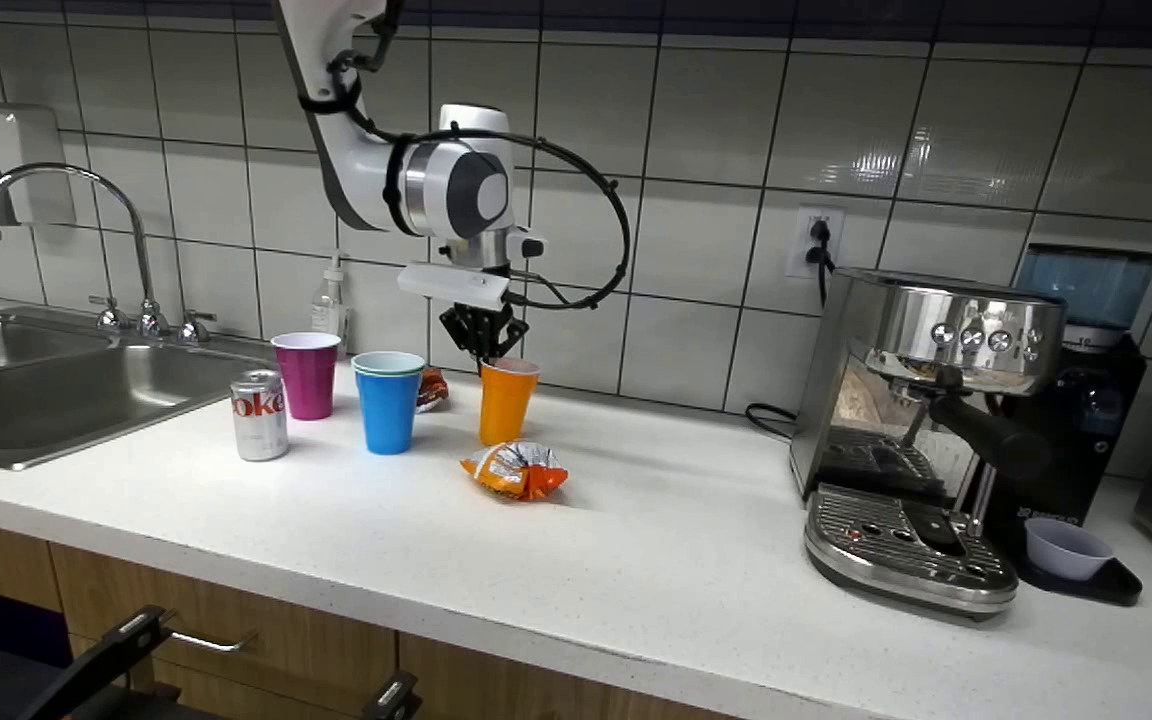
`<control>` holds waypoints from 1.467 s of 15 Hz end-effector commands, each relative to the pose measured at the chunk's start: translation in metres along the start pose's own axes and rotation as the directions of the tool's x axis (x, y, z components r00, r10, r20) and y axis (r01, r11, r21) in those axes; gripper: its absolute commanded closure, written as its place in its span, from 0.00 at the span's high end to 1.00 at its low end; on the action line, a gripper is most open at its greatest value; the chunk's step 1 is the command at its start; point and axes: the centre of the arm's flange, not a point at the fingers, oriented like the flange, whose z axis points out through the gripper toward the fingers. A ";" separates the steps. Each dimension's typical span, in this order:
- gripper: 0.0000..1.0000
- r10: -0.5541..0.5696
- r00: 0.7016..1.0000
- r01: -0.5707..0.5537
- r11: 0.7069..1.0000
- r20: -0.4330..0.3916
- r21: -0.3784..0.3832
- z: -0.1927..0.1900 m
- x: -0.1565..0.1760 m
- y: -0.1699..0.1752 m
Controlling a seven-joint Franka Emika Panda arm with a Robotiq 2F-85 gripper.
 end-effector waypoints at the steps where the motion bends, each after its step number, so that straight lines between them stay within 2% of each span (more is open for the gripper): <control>1: 0.01 -0.032 0.999 0.033 0.999 0.030 -0.034 -0.006 0.006 -0.001; 10: 0.01 -0.169 0.986 0.169 0.982 0.015 -0.080 -0.033 0.002 -0.002; 22: 0.01 -0.192 0.979 0.188 0.980 -0.067 -0.060 -0.079 -0.017 0.004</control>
